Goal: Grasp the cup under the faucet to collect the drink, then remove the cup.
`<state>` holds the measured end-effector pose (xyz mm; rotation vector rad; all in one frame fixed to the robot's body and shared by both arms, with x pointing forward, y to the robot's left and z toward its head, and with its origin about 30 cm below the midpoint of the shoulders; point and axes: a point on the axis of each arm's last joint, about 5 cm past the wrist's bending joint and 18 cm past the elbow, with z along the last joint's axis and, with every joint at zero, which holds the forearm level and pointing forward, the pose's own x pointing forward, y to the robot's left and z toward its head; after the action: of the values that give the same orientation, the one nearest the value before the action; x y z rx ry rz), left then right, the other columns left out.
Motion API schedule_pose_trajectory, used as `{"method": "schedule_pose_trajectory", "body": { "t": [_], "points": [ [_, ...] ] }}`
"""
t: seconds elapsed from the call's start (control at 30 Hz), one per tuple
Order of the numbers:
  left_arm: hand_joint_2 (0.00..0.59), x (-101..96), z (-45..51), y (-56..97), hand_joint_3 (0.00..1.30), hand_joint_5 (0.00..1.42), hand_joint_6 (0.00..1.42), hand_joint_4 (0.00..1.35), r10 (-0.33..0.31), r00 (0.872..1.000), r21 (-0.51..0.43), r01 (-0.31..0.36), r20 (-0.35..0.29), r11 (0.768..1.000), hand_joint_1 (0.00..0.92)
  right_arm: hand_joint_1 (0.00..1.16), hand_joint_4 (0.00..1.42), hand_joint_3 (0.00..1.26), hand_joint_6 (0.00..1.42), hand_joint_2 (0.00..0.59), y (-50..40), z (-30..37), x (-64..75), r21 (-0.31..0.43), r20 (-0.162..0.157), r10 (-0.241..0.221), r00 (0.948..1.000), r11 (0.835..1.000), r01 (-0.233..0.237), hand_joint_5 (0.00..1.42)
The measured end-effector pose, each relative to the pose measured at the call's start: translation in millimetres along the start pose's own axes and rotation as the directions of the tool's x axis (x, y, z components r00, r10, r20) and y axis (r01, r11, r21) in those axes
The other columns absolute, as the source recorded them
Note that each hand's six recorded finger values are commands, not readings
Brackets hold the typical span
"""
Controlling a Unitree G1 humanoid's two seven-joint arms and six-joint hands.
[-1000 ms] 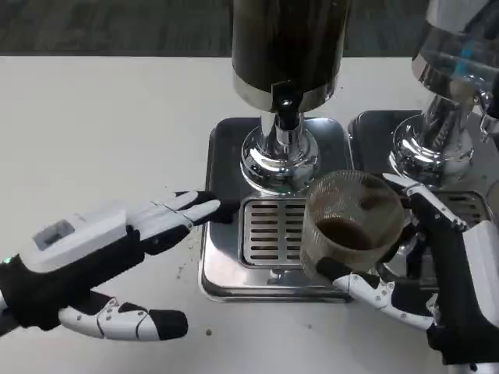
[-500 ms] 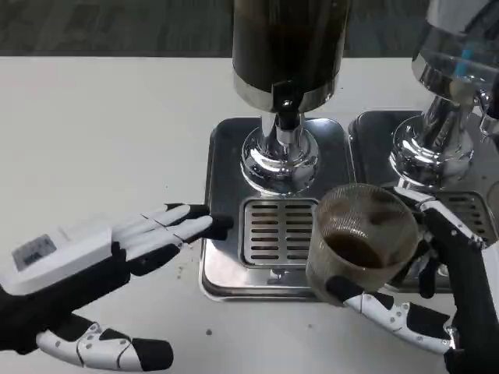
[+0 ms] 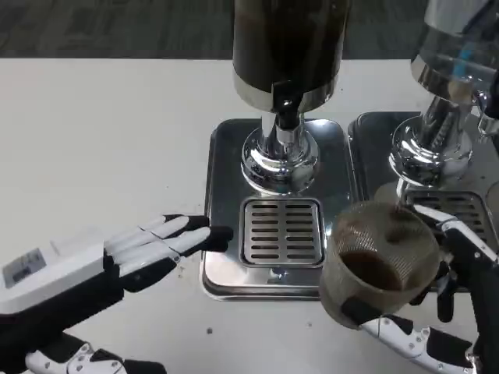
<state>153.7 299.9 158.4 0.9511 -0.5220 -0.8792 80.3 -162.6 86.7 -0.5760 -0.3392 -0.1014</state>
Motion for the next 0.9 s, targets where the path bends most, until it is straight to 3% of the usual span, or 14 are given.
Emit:
{"method": "schedule_pose_trajectory", "body": {
  "t": [0.17, 0.9],
  "points": [
    [0.147, -0.2, 1.0, 1.3, 0.02, 0.0, 0.0, 0.0, 0.015, 1.0, -0.003, -0.015, 0.005, 1.0, 0.0, 0.74, 0.82, 0.74, 1.28, 0.205, -1.1, 2.7, 0.1, 0.004, 0.014, -0.007, 0.9999, 1.0, 0.006, 0.99],
    [0.147, -0.3, 0.4, 2.0, 0.02, 0.0, 0.0, 0.0, 0.014, 1.0, -0.007, -0.014, -0.004, 1.0, 0.0, 0.74, 0.82, 0.75, 1.3, 0.208, -1.7, 2.6, -0.3, 0.003, 0.011, -0.009, 0.9999, 1.0, 0.009, 1.01]
  ]
}}
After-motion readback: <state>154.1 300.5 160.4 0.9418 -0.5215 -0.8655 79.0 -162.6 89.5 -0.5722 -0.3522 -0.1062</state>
